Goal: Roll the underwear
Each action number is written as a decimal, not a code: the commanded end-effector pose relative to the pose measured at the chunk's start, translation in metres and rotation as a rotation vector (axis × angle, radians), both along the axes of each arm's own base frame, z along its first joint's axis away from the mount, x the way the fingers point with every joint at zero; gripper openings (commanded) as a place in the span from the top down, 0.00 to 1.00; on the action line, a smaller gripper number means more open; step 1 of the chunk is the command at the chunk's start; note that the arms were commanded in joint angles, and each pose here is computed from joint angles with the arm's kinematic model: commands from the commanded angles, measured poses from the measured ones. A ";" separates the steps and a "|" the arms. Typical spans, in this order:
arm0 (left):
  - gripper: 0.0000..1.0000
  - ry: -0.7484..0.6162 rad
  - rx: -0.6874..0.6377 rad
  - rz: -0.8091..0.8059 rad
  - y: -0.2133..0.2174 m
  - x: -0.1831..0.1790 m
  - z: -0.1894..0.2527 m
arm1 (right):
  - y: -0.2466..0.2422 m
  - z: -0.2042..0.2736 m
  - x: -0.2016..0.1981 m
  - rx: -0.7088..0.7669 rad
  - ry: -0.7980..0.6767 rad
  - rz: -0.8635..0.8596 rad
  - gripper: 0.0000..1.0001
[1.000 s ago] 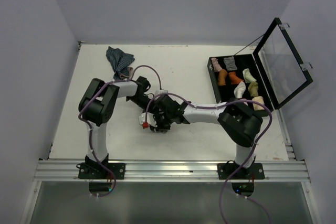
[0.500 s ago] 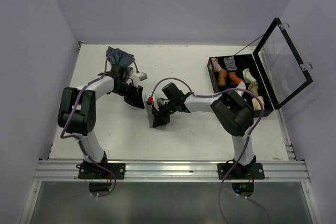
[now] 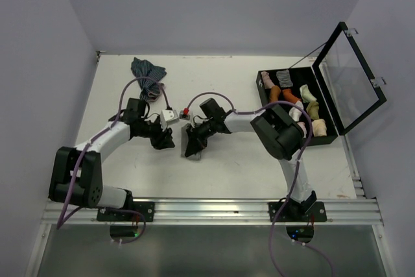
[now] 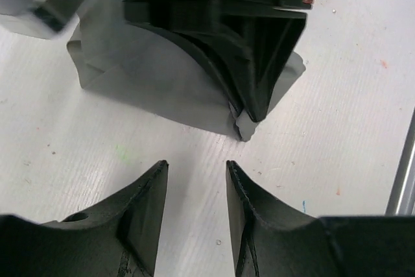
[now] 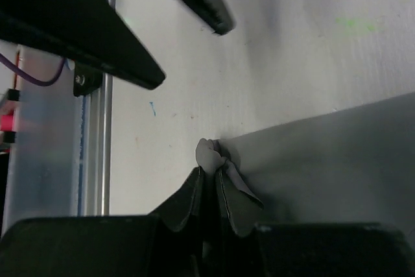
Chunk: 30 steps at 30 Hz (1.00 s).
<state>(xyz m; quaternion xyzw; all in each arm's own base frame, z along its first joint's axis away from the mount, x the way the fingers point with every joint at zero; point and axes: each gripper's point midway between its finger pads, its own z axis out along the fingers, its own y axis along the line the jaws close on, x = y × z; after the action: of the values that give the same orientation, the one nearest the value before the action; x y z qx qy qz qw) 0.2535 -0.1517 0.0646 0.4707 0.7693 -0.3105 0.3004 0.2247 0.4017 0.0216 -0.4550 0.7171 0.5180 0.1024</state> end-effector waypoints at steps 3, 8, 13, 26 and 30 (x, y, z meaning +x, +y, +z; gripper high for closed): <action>0.55 -0.350 0.037 -0.196 -0.015 0.000 0.013 | 0.003 0.003 0.014 0.040 0.179 -0.081 0.95; 0.53 -0.537 0.070 -0.315 -0.038 -0.024 0.015 | 0.002 -0.007 0.020 0.047 0.249 -0.105 0.95; 0.53 -0.618 0.106 -0.387 -0.058 -0.036 0.012 | 0.000 -0.014 0.022 0.055 0.309 -0.132 0.95; 0.55 -0.618 0.227 -0.365 -0.067 -0.023 -0.005 | -0.006 -0.021 0.016 0.043 0.306 -0.106 0.94; 0.55 -0.590 0.205 -0.367 -0.048 -0.028 -0.003 | -0.011 -0.023 0.012 0.028 0.298 -0.072 0.93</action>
<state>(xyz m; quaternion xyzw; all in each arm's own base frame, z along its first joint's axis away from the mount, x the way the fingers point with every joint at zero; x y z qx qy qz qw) 0.2210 -0.2032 0.0440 0.7003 0.5923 -0.1285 0.3770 0.2403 0.4018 0.0213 -0.3405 0.7169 0.6076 0.0300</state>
